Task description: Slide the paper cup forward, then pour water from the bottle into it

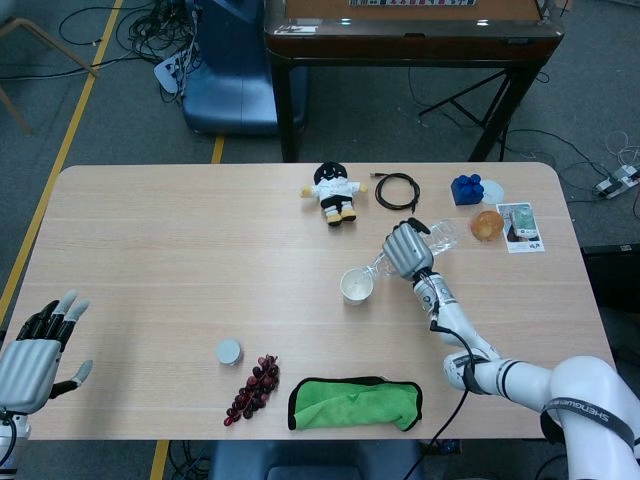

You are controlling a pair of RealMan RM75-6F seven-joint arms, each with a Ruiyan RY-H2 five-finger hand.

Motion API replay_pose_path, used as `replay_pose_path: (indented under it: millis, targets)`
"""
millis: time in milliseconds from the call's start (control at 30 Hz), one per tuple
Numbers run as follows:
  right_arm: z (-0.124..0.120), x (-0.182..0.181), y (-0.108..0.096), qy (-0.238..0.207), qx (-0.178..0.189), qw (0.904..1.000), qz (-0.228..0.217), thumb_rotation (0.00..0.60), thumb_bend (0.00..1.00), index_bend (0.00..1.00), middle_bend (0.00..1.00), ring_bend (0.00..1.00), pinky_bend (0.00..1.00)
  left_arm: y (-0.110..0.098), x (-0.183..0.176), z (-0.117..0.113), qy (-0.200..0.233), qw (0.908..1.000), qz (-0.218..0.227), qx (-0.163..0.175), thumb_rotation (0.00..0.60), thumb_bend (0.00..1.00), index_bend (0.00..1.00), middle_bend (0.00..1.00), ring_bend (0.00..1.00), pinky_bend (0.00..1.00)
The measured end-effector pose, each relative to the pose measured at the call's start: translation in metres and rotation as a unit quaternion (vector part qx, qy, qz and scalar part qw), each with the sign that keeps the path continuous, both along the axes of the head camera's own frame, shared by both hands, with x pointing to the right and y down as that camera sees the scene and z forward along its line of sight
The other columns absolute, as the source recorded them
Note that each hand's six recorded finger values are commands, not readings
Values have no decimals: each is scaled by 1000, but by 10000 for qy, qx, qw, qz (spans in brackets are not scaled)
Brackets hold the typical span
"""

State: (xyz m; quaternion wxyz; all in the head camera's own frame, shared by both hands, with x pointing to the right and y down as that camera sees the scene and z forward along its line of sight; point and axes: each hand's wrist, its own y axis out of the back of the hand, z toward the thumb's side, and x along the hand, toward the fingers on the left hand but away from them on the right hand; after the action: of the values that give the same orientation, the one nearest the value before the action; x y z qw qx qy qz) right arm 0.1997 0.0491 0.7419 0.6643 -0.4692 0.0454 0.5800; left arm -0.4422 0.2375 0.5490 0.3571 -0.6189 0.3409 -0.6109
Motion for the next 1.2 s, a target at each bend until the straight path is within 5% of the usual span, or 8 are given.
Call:
replay_pose_path:
  millis: [700, 1200]
  targets:
    - [-3, -7, 0, -9, 54, 10000, -80, 600, 201, 620, 599, 492, 579, 0, 0, 0, 0, 10000, -11, -36, 600, 274, 79, 0, 0, 107]
    - [4, 3, 4, -942, -335, 9914, 839, 600, 195, 619, 599, 492, 579, 0, 0, 0, -16, 10000, -38, -70, 600, 275, 92, 0, 0, 107]
